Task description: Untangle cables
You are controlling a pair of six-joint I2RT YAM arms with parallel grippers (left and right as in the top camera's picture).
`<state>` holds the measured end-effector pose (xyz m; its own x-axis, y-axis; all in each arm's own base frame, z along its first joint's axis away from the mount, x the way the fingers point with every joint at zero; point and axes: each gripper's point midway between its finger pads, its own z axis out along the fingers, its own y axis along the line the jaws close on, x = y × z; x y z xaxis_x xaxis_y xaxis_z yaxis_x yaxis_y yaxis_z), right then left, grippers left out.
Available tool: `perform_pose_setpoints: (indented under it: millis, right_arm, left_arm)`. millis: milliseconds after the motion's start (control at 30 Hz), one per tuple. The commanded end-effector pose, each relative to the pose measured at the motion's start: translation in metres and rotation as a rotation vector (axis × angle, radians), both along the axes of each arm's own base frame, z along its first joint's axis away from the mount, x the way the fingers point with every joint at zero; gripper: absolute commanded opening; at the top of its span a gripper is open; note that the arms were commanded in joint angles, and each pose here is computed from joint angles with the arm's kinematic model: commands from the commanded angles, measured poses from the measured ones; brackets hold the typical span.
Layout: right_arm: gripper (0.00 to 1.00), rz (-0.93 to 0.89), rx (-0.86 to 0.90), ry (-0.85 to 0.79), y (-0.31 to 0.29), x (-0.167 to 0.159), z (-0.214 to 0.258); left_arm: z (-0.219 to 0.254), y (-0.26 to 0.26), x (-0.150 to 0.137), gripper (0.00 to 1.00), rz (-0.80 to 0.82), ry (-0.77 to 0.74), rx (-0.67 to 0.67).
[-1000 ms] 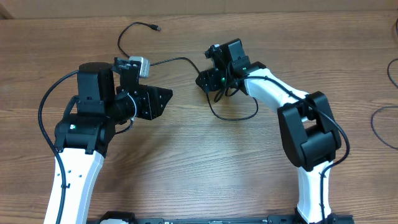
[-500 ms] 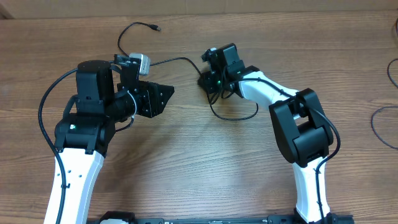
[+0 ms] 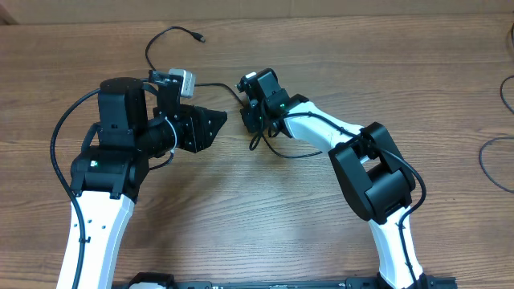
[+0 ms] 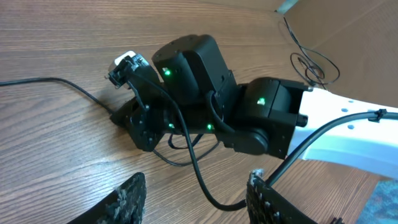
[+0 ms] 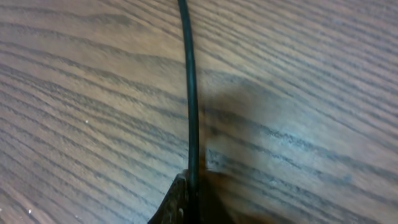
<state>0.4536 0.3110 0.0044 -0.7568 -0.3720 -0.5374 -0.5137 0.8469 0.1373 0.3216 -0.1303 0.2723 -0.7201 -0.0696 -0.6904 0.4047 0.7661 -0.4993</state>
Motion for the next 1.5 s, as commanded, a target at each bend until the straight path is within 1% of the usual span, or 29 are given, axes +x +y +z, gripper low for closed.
perform_pose_setpoints:
  millis: [0,33,100,133,167,300,433,467,533,600,667,700,800,933,1067,1100,1133,1167,1300,1467]
  right_arm:
    - [0.04,-0.063,0.0,-0.04,-0.018,0.031,0.022]
    - [0.04,-0.075,0.012,-0.059,-0.021,0.039,0.035]
    - [0.04,-0.116,0.051,-0.129,-0.033,0.066,0.083]
    - [0.04,-0.13,0.064,-0.154,-0.038,0.074,0.1]
    - [0.04,-0.154,0.086,-0.199,-0.047,0.088,0.132]
    - [0.04,-0.24,0.148,-0.348,-0.089,0.123,0.236]
    - [0.04,-0.351,0.193,-0.503,-0.157,0.142,0.333]
    - [0.04,-0.391,0.199,-0.55,-0.183,0.144,0.358]
    - [0.04,-0.469,0.199,-0.617,-0.233,0.145,0.393]
    - [0.04,-0.549,0.186,-0.657,-0.283,0.143,0.412]
    - [0.04,-0.633,0.174,-0.669,-0.329,0.139,0.418]
    - [0.04,-0.695,0.164,-0.664,-0.362,0.136,0.418]
    - [0.04,-0.819,0.12,-0.653,-0.435,0.123,0.412]
    - [0.04,-0.981,0.065,-0.663,-0.529,0.094,0.41]
    - [0.04,-1.105,0.033,-0.667,-0.598,0.06,0.409]
    - [0.12,-1.131,0.043,-0.667,-0.612,0.053,0.408]
    - [0.33,-1.144,0.047,-0.667,-0.62,0.048,0.409]
    - [1.0,-1.154,0.065,-0.667,-0.634,0.038,0.409]
    - [1.0,-1.225,0.137,-0.647,-0.651,0.024,0.406]
    - [1.0,-1.242,0.136,-0.589,-0.648,0.017,0.395]
  left_arm:
    - [0.005,-0.001,-0.004,0.52,-0.005,-0.002,-0.022]
    - [0.005,-0.001,-0.004,0.52,-0.005,-0.002,-0.022]
    - [0.005,-0.001,-0.004,0.52,-0.005,-0.005,-0.022]
    - [0.006,-0.001,-0.004,0.52,-0.005,-0.006,-0.023]
    - [0.006,-0.001,-0.003,0.52,-0.005,-0.009,-0.023]
    - [0.007,-0.001,-0.003,0.52,-0.005,-0.013,-0.024]
    - [0.006,-0.001,-0.004,0.52,-0.006,-0.004,-0.024]
    - [0.005,-0.001,-0.005,0.52,-0.006,0.0,-0.024]
    - [0.004,-0.001,-0.006,0.52,-0.006,0.006,-0.023]
    - [0.004,-0.001,-0.006,0.52,-0.006,0.007,-0.024]
    - [0.004,-0.002,-0.006,0.52,-0.01,0.008,-0.03]
    - [0.004,-0.002,-0.006,0.52,-0.007,0.012,-0.033]
    - [0.004,-0.002,-0.006,0.52,0.001,0.022,-0.041]
    - [0.004,-0.003,-0.007,0.52,0.005,0.031,-0.049]
    - [0.006,-0.011,-0.008,0.52,-0.015,0.025,-0.054]
    - [0.007,-0.013,-0.008,0.52,-0.022,0.019,-0.056]
    - [0.008,-0.016,-0.008,0.52,-0.026,0.019,-0.06]
    - [0.011,-0.021,-0.009,0.52,-0.037,0.011,-0.067]
    - [0.015,-0.03,-0.01,0.52,-0.06,-0.009,-0.076]
    - [0.019,-0.037,-0.016,0.52,-0.098,0.002,-0.109]
